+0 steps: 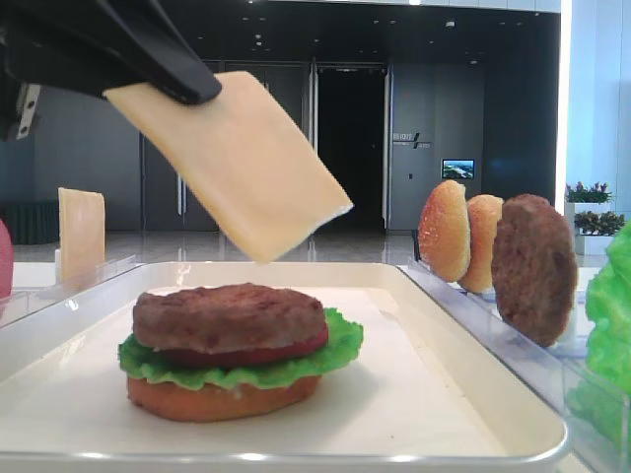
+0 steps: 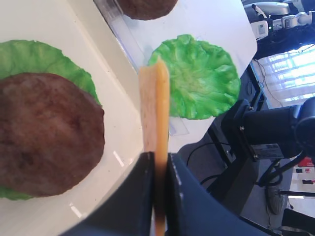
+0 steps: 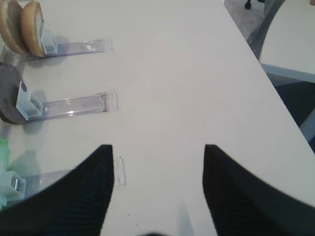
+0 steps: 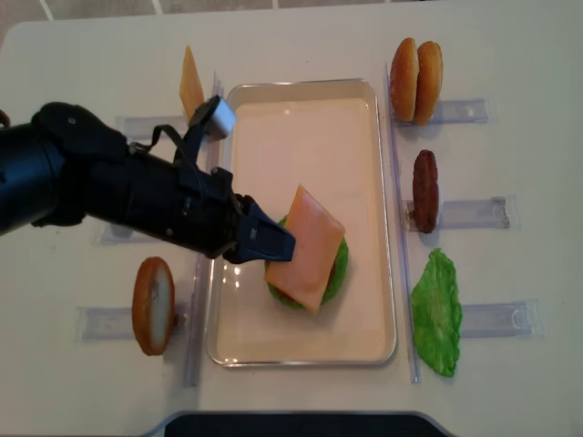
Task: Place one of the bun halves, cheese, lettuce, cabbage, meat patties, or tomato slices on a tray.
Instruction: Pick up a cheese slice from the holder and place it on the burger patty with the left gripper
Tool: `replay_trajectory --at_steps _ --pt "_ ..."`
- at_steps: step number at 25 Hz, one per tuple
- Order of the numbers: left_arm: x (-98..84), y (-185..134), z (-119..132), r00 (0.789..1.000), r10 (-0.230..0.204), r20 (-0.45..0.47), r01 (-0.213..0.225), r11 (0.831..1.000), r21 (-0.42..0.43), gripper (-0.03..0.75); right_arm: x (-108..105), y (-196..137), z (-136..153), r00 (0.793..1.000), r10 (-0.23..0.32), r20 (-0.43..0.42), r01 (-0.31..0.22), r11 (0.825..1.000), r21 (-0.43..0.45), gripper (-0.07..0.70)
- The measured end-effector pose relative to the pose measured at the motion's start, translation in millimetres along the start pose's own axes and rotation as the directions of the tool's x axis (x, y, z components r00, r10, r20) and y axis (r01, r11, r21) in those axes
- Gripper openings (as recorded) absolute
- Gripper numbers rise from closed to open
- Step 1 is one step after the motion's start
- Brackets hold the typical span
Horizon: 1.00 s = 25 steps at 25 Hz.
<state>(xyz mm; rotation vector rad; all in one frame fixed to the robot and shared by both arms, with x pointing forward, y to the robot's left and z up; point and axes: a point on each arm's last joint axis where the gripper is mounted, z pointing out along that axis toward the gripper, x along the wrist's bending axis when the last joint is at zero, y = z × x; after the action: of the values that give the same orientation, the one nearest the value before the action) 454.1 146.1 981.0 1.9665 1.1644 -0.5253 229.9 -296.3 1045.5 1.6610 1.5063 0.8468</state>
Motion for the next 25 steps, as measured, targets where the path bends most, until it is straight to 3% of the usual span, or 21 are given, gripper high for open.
replay_trajectory --at_steps 8,25 --pt "17.3 -0.9 13.6 0.998 -0.05 -0.036 0.051 0.998 0.028 0.033 0.0 0.0 0.0 1.0 0.0 0.0 0.0 1.0 0.0 0.414" --pt "26.6 0.6 15.8 0.994 -0.036 -0.107 0.037 0.999 0.011 0.033 0.0 0.0 0.0 1.0 0.0 0.0 0.0 1.0 0.0 0.414"
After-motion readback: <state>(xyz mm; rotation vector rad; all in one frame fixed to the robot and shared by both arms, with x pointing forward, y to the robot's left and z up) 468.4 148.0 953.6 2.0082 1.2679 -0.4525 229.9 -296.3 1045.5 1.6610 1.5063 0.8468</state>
